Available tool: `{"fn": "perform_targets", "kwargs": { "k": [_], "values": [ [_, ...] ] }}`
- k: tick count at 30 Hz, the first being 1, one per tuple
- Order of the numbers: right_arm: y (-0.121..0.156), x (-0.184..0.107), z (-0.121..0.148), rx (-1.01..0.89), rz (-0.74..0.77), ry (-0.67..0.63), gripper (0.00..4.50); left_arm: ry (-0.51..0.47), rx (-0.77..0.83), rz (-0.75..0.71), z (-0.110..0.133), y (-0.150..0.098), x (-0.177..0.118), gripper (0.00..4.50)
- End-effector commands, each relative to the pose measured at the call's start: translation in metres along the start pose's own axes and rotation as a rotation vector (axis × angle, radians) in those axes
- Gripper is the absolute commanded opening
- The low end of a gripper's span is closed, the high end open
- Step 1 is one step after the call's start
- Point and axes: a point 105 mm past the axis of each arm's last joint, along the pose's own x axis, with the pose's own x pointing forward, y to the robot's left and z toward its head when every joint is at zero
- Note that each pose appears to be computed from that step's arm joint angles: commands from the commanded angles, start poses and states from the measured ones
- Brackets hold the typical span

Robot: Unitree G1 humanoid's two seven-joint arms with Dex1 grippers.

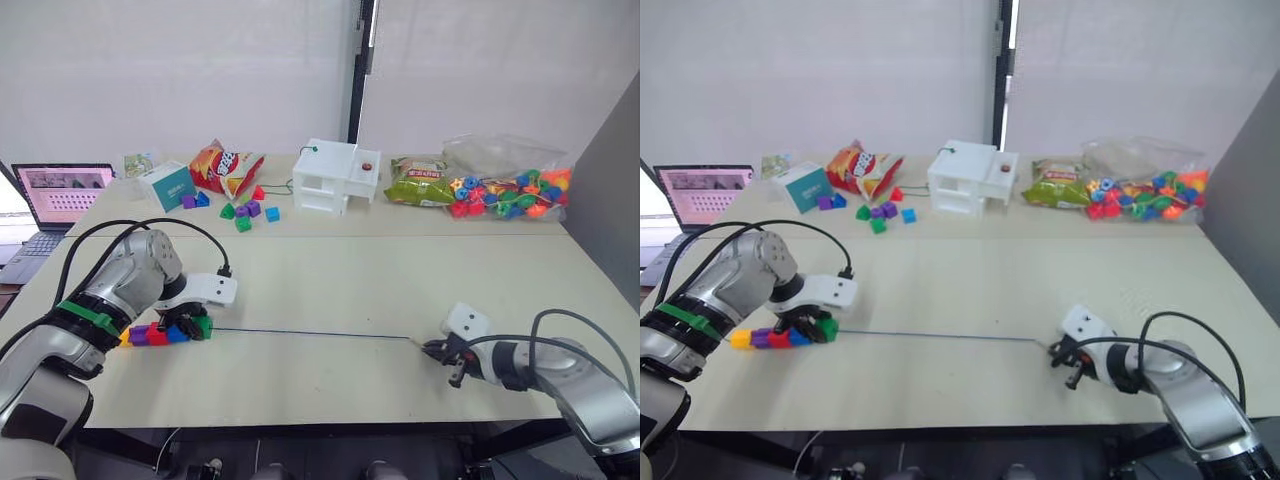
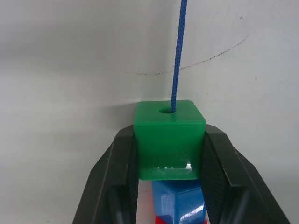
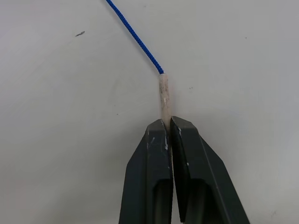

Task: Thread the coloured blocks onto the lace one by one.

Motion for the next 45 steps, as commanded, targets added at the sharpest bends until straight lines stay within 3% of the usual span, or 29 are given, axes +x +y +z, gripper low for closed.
{"fn": "perform_targets", "kwargs": {
  "k": [1, 8, 10, 13, 17, 21, 27, 31, 36, 41, 45],
  "values": [
    [0.015, 0.014, -0.006, 0.004, 0.066, 0.034, 0.00, 0.024, -0.039, -0.053, -0.005, -0.011, 0.012, 1.19],
    [0.018, 0.039, -0.018, 0.009, 0.080, 0.065, 0.00, 0.042, 0.052, -0.022, -0.010, -0.014, 0.018, 1.19],
    [0.014, 0.039, -0.018, 0.005, 0.062, 0.060, 0.69, 0.008, 0.080, 0.013, -0.008, -0.011, 0.015, 2.24],
    [0.009, 0.032, -0.010, 0.015, 0.047, 0.021, 1.65, -0.066, 0.085, 0.022, -0.002, -0.013, 0.007, 3.19],
    [0.003, 0.016, 0.000, 0.005, 0.009, -0.018, 2.98, -0.095, 0.080, 0.098, -0.006, -0.010, -0.008, 4.49],
    [-0.010, -0.017, 0.017, 0.034, -0.074, -0.114, 4.38, -0.312, 0.059, 0.217, -0.005, -0.011, -0.048, 4.50],
    [-0.019, -0.048, 0.013, 0.147, -0.149, -0.182, 4.45, -0.659, -0.112, 0.341, -0.006, -0.024, -0.074, 4.50],
    [-0.021, -0.070, -0.006, 0.251, -0.220, -0.214, 4.45, -0.830, -0.364, 0.402, -0.031, -0.049, -0.056, 4.50],
    [-0.019, -0.088, -0.035, 0.335, -0.323, -0.232, 4.45, -0.906, -0.557, 0.535, -0.069, -0.084, -0.044, 4.50],
    [-0.018, -0.101, -0.070, 0.386, -0.410, -0.222, 4.45, -0.902, -0.770, 0.583, -0.114, -0.115, -0.026, 4.50],
    [-0.012, -0.102, -0.090, 0.395, -0.395, -0.204, 4.45, -0.886, -0.865, 0.612, -0.137, -0.124, -0.016, 4.50]
  ]
}}
